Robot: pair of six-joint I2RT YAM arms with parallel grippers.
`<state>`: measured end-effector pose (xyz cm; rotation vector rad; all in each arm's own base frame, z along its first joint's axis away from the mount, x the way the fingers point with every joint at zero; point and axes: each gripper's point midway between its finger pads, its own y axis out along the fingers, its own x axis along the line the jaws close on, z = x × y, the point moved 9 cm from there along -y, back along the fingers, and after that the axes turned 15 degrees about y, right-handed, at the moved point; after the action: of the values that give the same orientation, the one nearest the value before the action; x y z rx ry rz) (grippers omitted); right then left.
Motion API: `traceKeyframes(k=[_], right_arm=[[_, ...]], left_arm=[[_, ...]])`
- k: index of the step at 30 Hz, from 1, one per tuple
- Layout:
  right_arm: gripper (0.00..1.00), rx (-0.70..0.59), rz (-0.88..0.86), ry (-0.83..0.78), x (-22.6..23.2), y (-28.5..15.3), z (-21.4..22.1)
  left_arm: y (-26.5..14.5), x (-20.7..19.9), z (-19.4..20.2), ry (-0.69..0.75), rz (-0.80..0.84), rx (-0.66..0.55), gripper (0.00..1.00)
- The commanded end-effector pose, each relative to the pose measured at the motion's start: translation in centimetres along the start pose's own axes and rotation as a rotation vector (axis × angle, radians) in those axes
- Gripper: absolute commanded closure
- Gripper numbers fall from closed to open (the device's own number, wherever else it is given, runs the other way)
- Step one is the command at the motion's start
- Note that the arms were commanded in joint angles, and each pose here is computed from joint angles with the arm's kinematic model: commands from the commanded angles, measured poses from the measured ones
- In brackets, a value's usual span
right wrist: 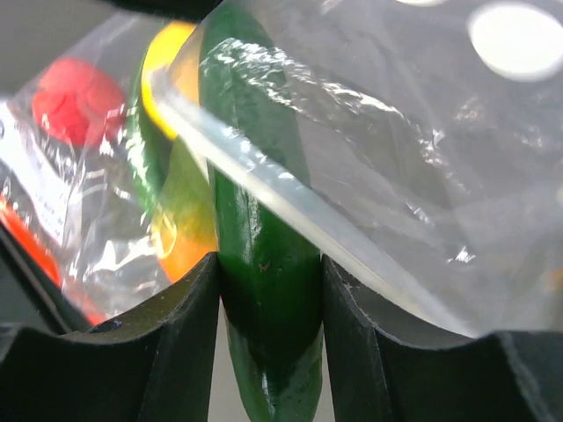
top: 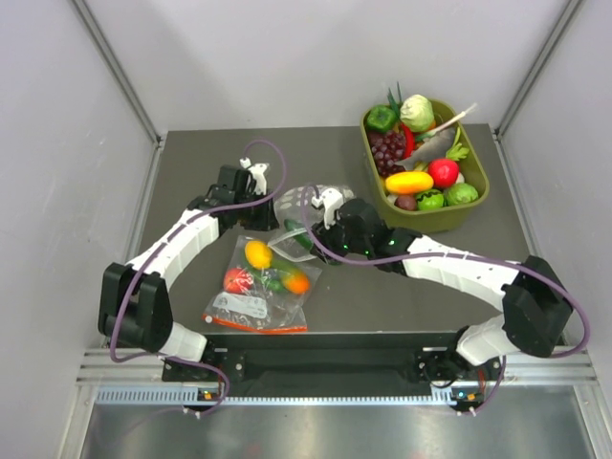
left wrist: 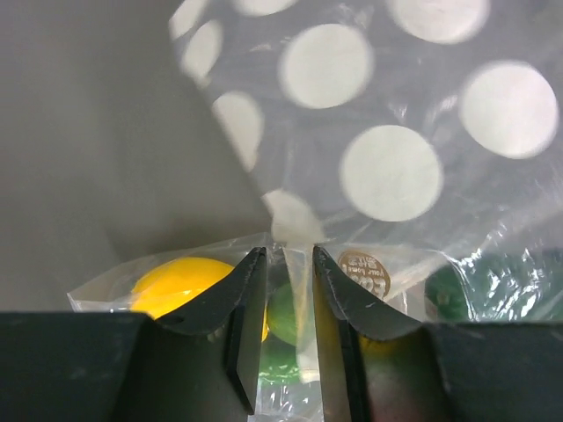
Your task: Open the zip-top bag and remove the fake food
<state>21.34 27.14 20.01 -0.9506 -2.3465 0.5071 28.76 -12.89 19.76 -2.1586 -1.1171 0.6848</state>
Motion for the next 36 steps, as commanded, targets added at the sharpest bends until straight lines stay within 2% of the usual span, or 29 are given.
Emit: traceKeyframes(k=[1,8,14,20,25,29,34,36], right_arm=[[0.77,0.077,-0.051,-0.033,1.0,-1.5,1.1],[0.77,0.255,-0.049,-0.041,0.9,-2.8,3.8],[0.77,0.360,-0.080,-0.100,1.8,-4.7,4.5],[0.77,0.416,-0.228,-0.116,3.1,-6.6,4.7],[0.76,0.302,-0.279,-0.137,4.3,-8.9,2.2],[0.76,0.156,-0.208,-0.140,4.6,-10.4,-1.2],[0.76,-0.003,-0.090,-0.090,2.0,-11.4,-6.1],[0.77,-0.063,-0.024,-0.056,-0.4,-11.6,-8.1]], left_arm=[[0.1,0.0,-1.0,-0.002,0.017,-0.044,0.68],[-0.1,0.0,-1.1,-0.004,0.013,-0.054,0.71],[-0.3,0.1,-1.2,0.006,0.006,-0.060,0.71],[-1.2,0.1,-1.6,0.024,-0.022,-0.085,0.71],[-2.3,0.2,-2.1,0.051,-0.068,-0.124,0.68],[-4.3,0.3,-2.9,0.078,-0.131,-0.196,0.59],[-6.9,0.5,-3.7,0.095,-0.217,-0.309,0.51],[-8.3,0.6,-4.0,0.093,-0.270,-0.359,0.47]])
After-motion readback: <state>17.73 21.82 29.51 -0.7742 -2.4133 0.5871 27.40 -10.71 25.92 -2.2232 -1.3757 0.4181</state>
